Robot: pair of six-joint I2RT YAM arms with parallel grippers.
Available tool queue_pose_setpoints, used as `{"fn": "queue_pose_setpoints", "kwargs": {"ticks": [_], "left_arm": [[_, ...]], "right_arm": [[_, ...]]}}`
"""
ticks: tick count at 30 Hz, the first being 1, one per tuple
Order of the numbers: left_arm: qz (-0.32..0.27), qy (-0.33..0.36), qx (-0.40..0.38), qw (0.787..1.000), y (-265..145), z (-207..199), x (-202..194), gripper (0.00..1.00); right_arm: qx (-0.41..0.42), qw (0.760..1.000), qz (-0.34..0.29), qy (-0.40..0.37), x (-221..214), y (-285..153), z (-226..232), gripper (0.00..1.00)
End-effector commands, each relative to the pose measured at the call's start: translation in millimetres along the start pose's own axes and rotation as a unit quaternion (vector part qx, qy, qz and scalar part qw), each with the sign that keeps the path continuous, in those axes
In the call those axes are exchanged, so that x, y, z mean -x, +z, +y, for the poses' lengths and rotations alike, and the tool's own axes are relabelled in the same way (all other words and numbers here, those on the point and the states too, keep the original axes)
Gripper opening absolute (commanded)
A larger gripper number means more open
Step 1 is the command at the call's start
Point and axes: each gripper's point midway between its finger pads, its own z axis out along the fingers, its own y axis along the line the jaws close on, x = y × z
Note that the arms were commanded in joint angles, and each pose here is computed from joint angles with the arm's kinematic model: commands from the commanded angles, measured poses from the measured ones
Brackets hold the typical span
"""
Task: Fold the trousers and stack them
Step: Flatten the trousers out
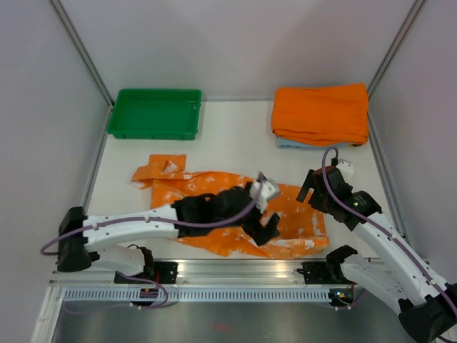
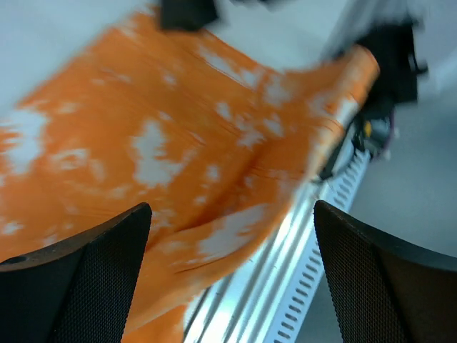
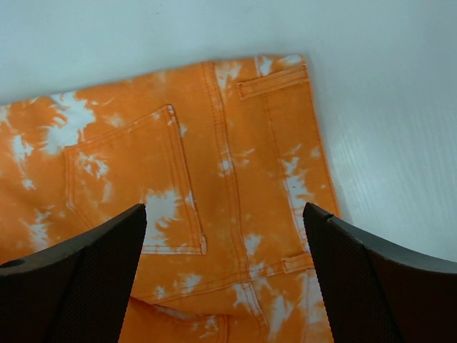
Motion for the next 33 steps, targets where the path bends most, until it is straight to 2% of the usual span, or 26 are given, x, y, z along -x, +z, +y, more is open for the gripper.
{"fn": "queue_pose_setpoints", "kwargs": {"ticks": [1,2,3,6,8,9,11,13,15,16,18,19,21,22,24,27,30,33], "left_arm": [[-0.09,-0.137,0.064,0.984,-50,65,40,1.0],[-0.096,-0.168,0.08,0.978,-57,78,34,1.0],[-0.129,-0.194,0.116,0.965,-75,106,44,1.0],[-0.127,-0.214,0.182,0.951,-81,143,37,1.0],[-0.104,-0.216,0.211,0.948,-75,153,36,1.0],[-0.066,-0.215,0.219,0.95,-54,158,24,0.99],[-0.022,-0.215,0.192,0.957,-31,150,17,0.95],[0.034,-0.22,0.17,0.96,0,146,-6,0.88],[0.06,-0.226,0.108,0.966,18,126,-18,0.67],[0.075,-0.223,0.086,0.968,24,118,-30,0.46],[0.085,-0.187,0.029,0.978,26,89,-34,0.32],[0.089,-0.155,0.017,0.984,22,80,-36,0.26],[0.108,-0.108,-0.006,0.988,16,52,-45,0.2],[0.128,-0.094,-0.009,0.987,10,44,-55,0.18],[0.148,-0.067,-0.032,0.986,2,21,-67,0.17],[0.186,-0.068,-0.069,0.978,-3,-4,-95,0.13],[0.22,-0.065,-0.07,0.971,-3,-15,-122,0.13],[0.219,-0.068,-0.035,0.973,2,-8,-127,0.14]], "right_arm": [[0.067,0.998,-0.001,0.021,1,5,28,0.96],[0.07,0.997,-0.006,0.03,1,7,28,0.96],[0.065,0.997,-0.006,0.031,-3,10,24,0.97],[0.063,0.997,-0.014,0.038,-4,12,21,0.96],[0.064,0.997,0.003,0.037,-11,13,22,0.85],[0.065,0.997,0.013,0.04,-16,15,22,0.79],[0.087,0.994,0.044,0.04,-28,11,29,0.29],[0.099,0.993,0.053,0.043,-36,6,27,0.0],[0.094,0.993,0.05,0.041,-40,3,18,0.0],[0.088,0.994,0.045,0.038,-41,-2,9,0.0],[0.068,0.997,0.027,0.04,-38,-3,-3,0.0],[0.056,0.997,0.027,0.047,-41,-3,-9,0.03],[0.036,0.997,0.04,0.049,-50,6,-15,0.1],[0.053,0.996,0.05,0.052,-53,12,-5,0.12],[0.063,0.994,0.075,0.045,-66,33,6,0.11],[0.044,0.992,0.113,0.021,-83,58,9,0.01],[0.038,0.994,0.107,0.004,-77,79,20,0.0],[0.017,0.995,0.097,-0.005,-73,92,19,0.05]]}}
